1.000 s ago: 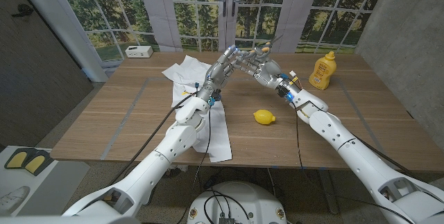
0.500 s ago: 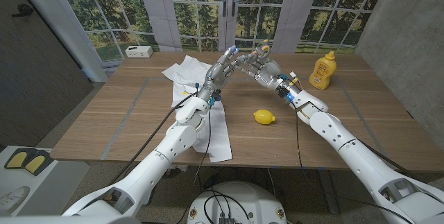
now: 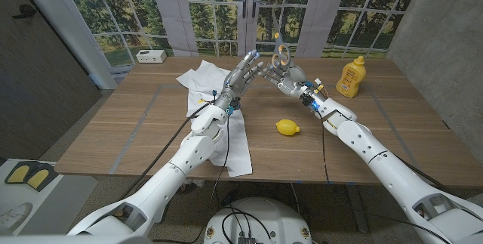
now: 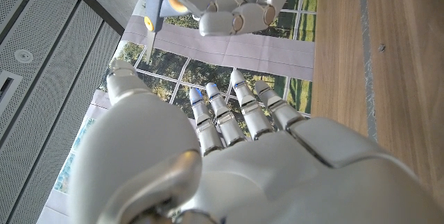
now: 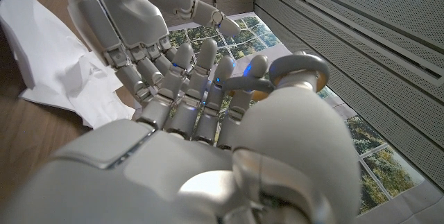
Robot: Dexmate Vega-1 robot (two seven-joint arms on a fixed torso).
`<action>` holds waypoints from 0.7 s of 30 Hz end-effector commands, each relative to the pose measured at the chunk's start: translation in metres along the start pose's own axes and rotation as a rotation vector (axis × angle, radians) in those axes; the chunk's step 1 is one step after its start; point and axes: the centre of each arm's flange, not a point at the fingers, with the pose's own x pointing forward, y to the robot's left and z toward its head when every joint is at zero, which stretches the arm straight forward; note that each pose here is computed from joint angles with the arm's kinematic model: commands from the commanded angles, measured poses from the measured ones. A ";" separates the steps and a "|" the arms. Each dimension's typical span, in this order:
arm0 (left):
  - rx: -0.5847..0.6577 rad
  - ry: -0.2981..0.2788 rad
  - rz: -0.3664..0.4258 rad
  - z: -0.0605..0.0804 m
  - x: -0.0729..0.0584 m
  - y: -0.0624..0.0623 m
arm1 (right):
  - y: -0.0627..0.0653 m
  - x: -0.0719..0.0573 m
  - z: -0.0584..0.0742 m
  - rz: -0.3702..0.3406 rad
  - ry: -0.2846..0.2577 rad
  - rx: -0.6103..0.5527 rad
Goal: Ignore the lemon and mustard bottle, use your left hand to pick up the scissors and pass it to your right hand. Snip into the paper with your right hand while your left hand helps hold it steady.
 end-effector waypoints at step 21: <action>-0.012 -0.008 0.010 -0.001 -0.006 0.001 | 0.005 0.002 -0.006 -0.032 0.039 0.021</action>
